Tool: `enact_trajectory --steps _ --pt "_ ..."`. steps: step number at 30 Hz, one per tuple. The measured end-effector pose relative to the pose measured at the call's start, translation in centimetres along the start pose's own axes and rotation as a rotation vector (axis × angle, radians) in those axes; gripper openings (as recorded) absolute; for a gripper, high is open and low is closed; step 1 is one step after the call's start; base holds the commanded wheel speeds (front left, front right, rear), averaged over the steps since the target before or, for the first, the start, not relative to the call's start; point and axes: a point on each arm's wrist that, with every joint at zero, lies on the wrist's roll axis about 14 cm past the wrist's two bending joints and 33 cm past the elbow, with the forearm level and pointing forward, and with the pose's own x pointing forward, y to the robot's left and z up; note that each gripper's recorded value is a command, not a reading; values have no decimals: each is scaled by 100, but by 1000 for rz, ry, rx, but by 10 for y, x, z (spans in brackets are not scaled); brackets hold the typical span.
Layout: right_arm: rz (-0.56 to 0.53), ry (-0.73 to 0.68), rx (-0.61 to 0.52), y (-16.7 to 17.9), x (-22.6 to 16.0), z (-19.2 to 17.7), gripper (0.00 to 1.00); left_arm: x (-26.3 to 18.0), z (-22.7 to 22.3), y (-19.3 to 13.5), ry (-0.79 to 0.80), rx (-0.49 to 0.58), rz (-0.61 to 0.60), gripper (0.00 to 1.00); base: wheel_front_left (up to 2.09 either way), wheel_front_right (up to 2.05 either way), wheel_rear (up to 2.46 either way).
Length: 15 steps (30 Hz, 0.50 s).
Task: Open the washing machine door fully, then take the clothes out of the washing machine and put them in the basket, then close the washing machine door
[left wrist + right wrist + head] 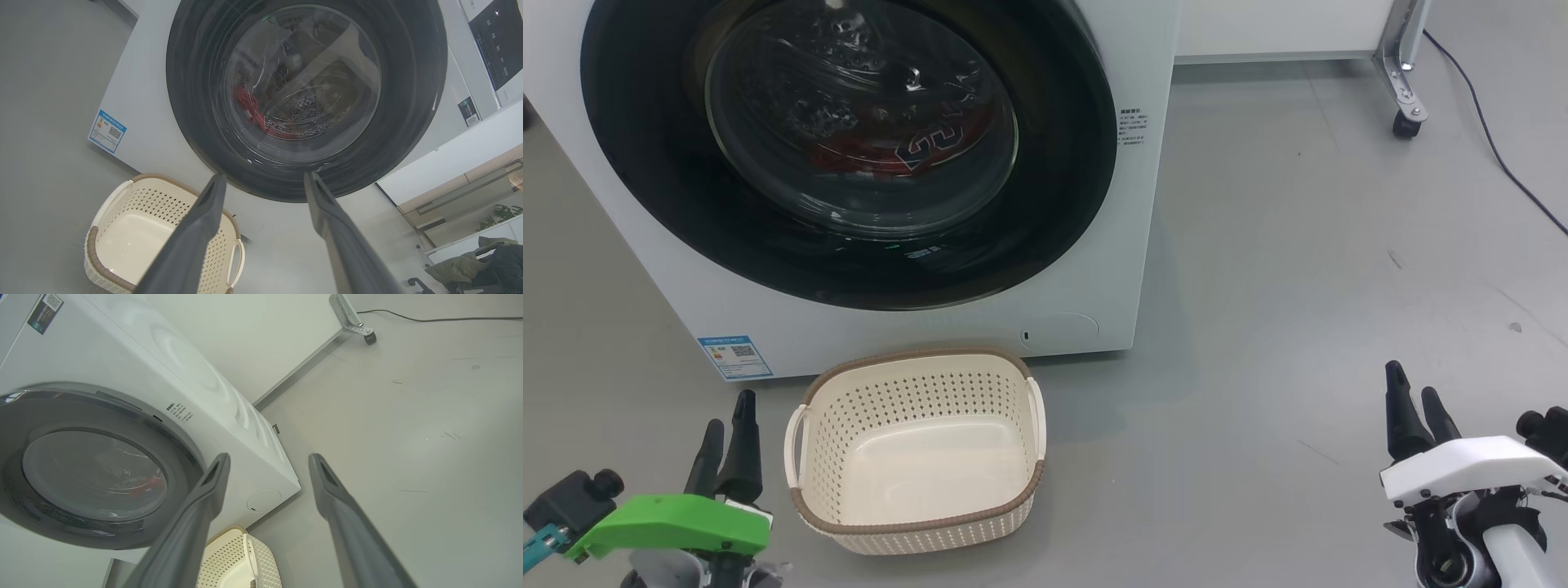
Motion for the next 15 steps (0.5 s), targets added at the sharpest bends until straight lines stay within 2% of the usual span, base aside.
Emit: enact_trajectory --steps 15 --pt "31 34 -322 13 -1 -19 100 -2 -19 -10 47 368 -33 100 0 0 0"
